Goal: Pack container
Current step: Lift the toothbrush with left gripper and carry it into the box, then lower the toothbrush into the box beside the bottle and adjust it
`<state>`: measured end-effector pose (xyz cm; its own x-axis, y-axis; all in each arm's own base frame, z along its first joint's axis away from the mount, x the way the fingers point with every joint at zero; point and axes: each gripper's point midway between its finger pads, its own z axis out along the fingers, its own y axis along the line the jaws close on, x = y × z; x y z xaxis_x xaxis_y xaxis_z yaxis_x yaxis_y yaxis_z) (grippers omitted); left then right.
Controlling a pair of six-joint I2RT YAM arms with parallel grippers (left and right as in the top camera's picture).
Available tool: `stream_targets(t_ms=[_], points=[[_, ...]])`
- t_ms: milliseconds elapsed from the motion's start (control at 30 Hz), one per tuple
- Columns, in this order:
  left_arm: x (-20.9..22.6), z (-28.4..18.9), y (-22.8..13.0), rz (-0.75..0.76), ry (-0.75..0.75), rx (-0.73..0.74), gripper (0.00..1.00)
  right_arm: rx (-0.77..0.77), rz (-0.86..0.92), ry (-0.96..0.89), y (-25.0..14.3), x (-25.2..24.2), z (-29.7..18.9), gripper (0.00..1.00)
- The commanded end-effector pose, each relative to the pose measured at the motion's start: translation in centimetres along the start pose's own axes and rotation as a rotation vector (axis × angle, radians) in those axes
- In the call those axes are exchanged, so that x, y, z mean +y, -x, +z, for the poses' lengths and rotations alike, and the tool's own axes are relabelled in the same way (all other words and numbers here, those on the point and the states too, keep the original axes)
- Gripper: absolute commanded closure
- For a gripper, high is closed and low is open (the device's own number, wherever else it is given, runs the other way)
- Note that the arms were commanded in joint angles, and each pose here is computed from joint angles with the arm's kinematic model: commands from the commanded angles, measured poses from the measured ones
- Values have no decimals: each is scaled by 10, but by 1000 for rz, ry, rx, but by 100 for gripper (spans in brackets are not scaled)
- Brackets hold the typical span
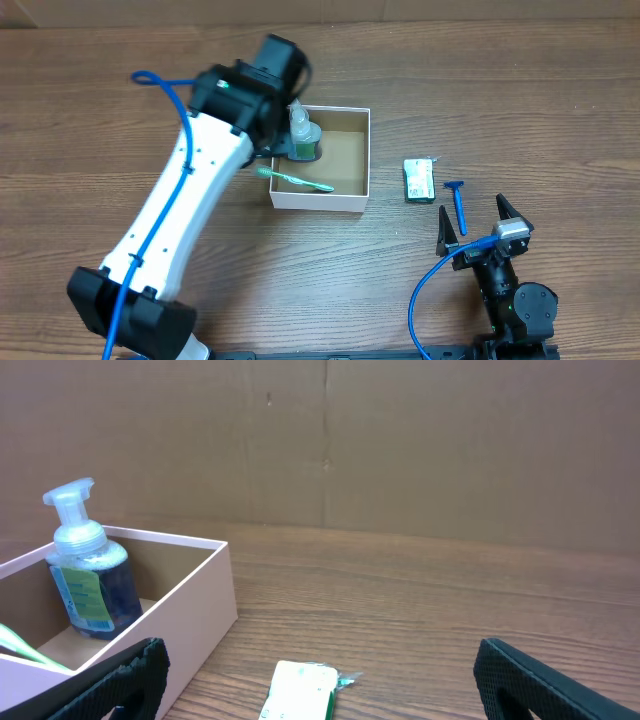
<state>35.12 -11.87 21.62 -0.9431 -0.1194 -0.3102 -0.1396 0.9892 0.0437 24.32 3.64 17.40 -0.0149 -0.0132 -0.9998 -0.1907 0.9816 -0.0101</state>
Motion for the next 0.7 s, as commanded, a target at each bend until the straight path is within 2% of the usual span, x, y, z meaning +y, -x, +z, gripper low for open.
stream_targets(t_ms=[0, 67, 333, 667], points=[[-7, 25, -15, -97, -192, 157, 26, -3, -4, 7, -2, 2, 0, 0], [-16, 41, -20, -71, -285, 194, 16, -3, -4, 7, -2, 2, 0, 0], [-33, 91, -42, -89, -395, 245, 17, -3, -4, 7, -2, 2, 0, 0], [-27, 101, -42, -124, -390, 241, 18, -3, -4, 6, -2, 2, 0, 0]])
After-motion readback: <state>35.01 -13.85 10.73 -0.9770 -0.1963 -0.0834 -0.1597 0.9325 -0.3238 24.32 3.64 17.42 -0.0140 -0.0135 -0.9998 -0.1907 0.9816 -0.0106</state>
